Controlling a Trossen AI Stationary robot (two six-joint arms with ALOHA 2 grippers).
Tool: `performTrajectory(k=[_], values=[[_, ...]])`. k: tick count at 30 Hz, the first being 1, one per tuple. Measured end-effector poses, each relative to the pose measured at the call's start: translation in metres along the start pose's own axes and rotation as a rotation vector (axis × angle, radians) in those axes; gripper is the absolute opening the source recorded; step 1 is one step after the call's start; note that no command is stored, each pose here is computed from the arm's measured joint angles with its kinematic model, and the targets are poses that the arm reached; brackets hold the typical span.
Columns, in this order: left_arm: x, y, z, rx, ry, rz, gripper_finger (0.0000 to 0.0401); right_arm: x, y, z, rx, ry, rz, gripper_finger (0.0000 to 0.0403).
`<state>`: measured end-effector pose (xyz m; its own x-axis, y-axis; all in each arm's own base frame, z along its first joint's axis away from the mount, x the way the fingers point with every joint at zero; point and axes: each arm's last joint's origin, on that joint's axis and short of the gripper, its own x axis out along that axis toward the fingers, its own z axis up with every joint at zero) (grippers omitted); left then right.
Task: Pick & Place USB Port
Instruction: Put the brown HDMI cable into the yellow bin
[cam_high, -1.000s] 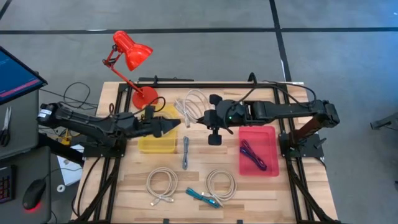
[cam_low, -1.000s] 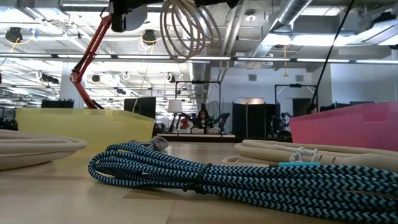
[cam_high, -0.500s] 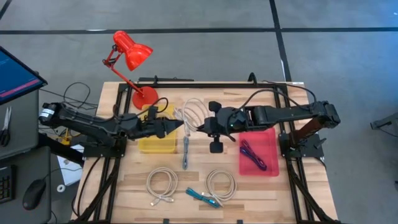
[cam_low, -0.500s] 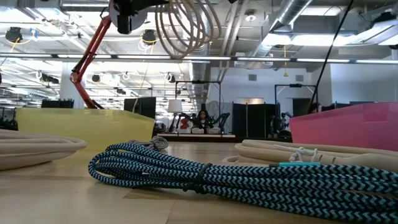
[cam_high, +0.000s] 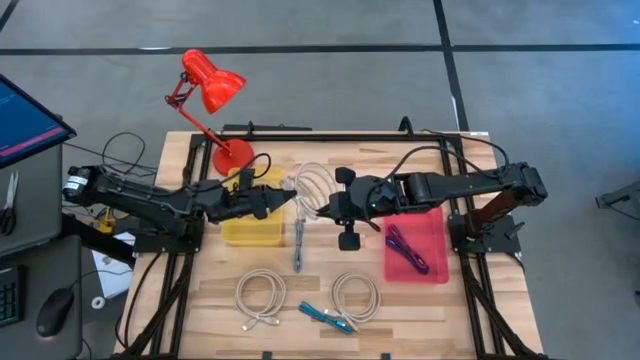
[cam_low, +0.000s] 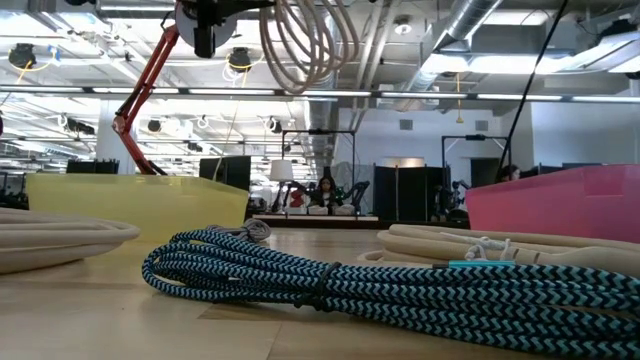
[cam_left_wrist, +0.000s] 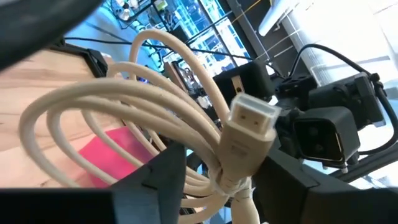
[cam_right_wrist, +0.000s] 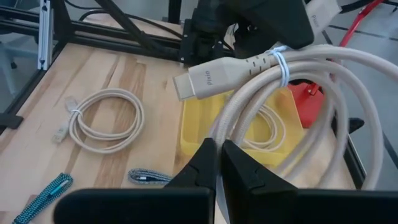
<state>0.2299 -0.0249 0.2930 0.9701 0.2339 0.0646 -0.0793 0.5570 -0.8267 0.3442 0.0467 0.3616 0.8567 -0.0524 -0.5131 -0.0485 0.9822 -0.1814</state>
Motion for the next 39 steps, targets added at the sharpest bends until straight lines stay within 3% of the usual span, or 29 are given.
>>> performTrajectory(k=[11, 27, 32, 39], values=[[0.000, -0.002, 0.002, 0.043, -0.017, -0.022, 0.0046, 0.000, 0.000, 0.000, 0.000, 0.001, -0.001, 0.0002], [0.000, -0.002, 0.001, 0.046, 0.004, -0.034, 0.0041, -0.014, -0.003, -0.001, -0.005, 0.015, -0.001, 0.0113], [-0.003, -0.004, 0.003, 0.083, -0.001, -0.040, 0.0047, -0.031, -0.012, -0.005, 0.008, 0.063, -0.014, 0.0129], [-0.021, -0.011, 0.017, 0.147, -0.006, -0.051, 0.0039, -0.067, -0.031, -0.008, 0.128, 0.074, -0.060, 0.0128]])
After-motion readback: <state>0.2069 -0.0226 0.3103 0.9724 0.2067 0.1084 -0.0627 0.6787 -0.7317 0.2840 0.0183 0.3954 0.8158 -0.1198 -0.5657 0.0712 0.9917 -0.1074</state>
